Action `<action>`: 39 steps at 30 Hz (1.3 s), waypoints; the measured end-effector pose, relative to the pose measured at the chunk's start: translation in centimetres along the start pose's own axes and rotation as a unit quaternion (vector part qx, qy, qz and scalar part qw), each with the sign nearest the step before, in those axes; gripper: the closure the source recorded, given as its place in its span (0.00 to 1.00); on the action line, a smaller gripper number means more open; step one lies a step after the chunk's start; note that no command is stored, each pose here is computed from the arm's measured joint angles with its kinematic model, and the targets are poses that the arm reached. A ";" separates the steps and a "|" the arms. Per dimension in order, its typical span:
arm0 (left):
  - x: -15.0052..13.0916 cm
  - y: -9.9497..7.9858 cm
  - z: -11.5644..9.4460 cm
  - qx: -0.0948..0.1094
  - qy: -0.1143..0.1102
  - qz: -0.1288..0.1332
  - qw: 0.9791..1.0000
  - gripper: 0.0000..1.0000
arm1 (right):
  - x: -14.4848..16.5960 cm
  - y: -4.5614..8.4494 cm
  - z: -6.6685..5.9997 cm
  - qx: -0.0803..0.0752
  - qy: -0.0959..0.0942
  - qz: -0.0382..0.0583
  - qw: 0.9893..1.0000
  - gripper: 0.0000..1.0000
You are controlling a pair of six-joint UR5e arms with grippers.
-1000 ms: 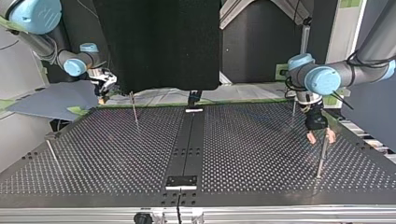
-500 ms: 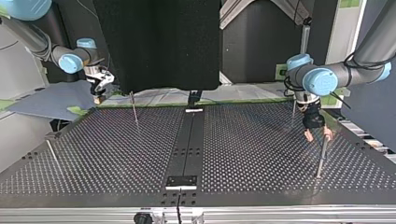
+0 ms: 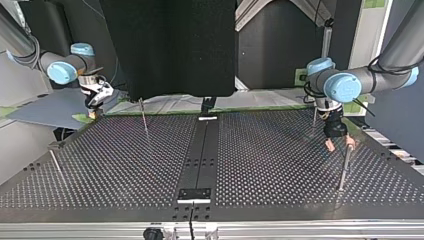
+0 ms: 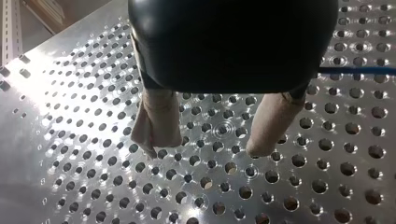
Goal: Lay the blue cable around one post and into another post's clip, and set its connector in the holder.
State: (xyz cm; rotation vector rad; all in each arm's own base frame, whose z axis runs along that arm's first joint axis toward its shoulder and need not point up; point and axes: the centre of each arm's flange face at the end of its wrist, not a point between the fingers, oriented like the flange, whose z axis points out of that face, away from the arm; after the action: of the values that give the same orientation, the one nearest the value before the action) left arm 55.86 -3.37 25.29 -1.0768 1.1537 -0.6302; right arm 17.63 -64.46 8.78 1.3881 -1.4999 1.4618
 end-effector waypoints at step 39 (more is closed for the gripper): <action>0.5 -0.2 -0.2 0.004 0.012 -0.014 1.000 0.00 | 20.8 -8.4 -7.5 0.025 0.127 -0.133 0.983 0.98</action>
State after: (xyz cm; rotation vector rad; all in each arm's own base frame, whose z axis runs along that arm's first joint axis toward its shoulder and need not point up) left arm 55.87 -3.88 25.26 -1.0838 1.1575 -0.6701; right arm 18.45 -61.21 32.16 1.3170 -1.0830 1.4515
